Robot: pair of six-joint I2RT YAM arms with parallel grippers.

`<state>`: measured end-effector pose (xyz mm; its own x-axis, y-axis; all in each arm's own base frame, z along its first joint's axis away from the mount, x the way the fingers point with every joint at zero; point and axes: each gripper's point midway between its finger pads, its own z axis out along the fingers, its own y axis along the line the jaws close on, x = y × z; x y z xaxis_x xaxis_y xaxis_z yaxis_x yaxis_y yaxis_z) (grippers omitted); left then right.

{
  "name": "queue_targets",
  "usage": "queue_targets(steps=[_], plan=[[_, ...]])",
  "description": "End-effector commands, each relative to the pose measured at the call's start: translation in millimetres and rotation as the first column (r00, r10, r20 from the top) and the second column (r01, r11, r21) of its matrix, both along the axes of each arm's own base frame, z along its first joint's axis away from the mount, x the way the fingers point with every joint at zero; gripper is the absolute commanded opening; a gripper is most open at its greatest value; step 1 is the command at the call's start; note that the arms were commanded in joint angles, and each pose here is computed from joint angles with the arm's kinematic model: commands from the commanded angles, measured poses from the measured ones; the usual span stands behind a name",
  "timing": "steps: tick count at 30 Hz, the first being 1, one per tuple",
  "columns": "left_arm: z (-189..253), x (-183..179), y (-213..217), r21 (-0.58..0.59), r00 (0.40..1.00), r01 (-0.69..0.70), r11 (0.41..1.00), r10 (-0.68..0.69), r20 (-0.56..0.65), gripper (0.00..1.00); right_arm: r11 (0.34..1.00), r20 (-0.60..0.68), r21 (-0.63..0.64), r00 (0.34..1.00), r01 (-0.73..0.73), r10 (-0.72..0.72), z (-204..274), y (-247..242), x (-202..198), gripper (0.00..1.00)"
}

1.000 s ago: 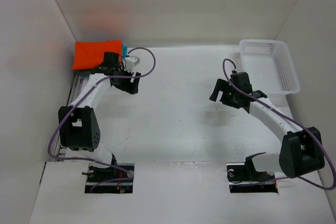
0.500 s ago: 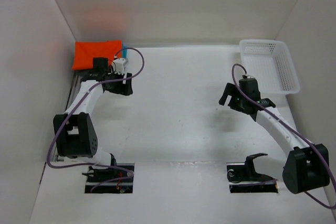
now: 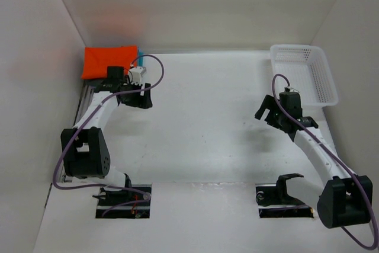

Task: Fold and stack the t-shirts
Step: Put the neatly folded tshirt into the corner of the board with the left arm

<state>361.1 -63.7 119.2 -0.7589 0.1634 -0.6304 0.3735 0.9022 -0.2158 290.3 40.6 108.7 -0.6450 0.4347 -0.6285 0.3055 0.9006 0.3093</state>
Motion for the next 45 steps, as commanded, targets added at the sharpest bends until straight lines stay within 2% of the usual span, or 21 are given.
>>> queue_targets(steps=[1,6,9,11,12,14,18,21,27,45], plan=[[13,1,-9,-0.052,0.999,-0.002,0.999,0.004,0.04,0.71,1.0,0.021,0.015,1.0,0.013,-0.014,4,-3,1,1.0],[9,-3,-11,-0.053,1.0,0.005,0.999,-0.004,0.025,0.71,1.0,0.01,0.02,1.0,0.009,-0.009,0,-1,1,1.0],[-1,-31,-49,-0.096,0.991,0.13,0.987,-0.133,-0.026,0.71,1.0,0.001,0.019,1.0,0.009,-0.009,-2,-1,2,1.0],[-8,-67,-99,-0.14,0.944,0.318,0.938,-0.327,-0.046,0.7,1.0,-0.002,0.015,1.0,0.006,-0.006,-3,-1,3,1.0],[-9,-88,-128,-0.138,0.893,0.44,0.887,-0.448,-0.036,0.7,1.0,-0.004,0.014,1.0,0.004,-0.004,-3,-1,4,1.0],[-11,-105,-161,-0.109,0.822,0.563,0.819,-0.569,-0.03,0.7,1.0,-0.003,0.012,1.0,0.002,-0.002,-1,-1,6,1.0],[-23,-129,-214,-0.04,0.71,0.701,0.712,-0.702,-0.051,0.69,1.0,-0.001,0.016,1.0,0.002,-0.002,2,0,6,1.0],[-29,-136,-230,-0.039,0.686,0.724,0.689,-0.724,-0.068,0.69,1.0,0.005,0.022,1.0,0.008,-0.008,1,0,1,1.0],[-27,-136,-230,-0.082,0.696,0.709,0.7,-0.714,-0.079,0.69,0.999,-0.001,0.025,1.0,0.024,-0.024,-6,-6,-9,1.0],[-27,-137,-231,-0.074,0.693,0.712,0.698,-0.716,-0.084,0.67,0.999,-0.009,0.028,1.0,0.023,-0.023,-9,-7,-8,1.0]])
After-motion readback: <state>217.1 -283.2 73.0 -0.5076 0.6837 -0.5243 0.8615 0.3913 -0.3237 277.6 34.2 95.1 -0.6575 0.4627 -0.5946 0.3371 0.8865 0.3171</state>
